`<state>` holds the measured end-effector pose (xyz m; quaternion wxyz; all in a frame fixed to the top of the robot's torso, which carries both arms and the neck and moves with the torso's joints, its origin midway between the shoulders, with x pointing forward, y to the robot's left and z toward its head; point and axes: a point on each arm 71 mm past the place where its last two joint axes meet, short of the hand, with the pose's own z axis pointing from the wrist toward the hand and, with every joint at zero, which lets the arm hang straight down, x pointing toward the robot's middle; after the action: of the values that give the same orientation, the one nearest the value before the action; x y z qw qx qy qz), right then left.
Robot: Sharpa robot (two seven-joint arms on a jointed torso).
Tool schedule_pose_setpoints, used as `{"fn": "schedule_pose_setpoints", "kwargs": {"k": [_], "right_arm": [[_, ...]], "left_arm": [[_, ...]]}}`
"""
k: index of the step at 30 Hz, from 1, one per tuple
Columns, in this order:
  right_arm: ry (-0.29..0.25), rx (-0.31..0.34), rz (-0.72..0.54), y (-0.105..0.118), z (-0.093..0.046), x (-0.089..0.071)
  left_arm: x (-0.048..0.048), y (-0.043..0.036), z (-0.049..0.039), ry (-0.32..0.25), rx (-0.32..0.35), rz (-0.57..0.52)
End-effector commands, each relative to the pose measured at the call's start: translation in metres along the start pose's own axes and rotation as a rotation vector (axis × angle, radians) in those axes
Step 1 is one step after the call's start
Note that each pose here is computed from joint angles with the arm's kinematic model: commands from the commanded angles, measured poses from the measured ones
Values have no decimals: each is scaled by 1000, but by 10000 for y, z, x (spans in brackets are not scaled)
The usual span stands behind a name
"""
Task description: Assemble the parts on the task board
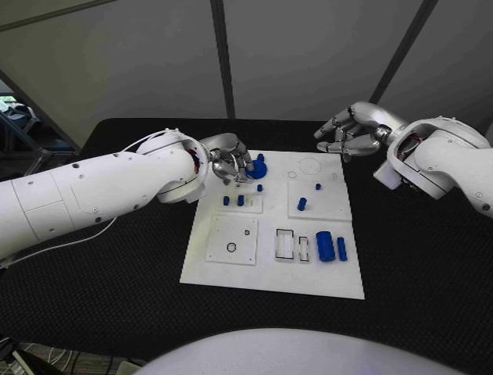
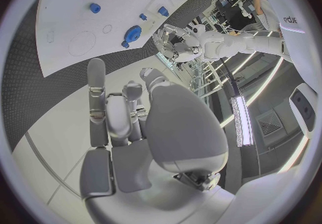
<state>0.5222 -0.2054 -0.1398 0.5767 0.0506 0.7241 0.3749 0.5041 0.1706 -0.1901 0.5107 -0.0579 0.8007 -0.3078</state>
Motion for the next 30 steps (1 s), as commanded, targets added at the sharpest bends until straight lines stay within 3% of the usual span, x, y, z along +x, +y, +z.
{"fn": "schedule_pose_setpoints", "kwargs": {"k": [1,11,22,30], "right_arm": [[-20,-12,-2,21,11,-15],[-19,-14,-1,32,25,-5],[-11,-17,0,50,34,13],[-7,-18,0,59,37,20]], "left_arm": [[-7,-115,20,-79,140,166],[187,-195,153,-45,165,324],[252,-233,296,-21,146,373],[289,-232,345,18,123,391]]}}
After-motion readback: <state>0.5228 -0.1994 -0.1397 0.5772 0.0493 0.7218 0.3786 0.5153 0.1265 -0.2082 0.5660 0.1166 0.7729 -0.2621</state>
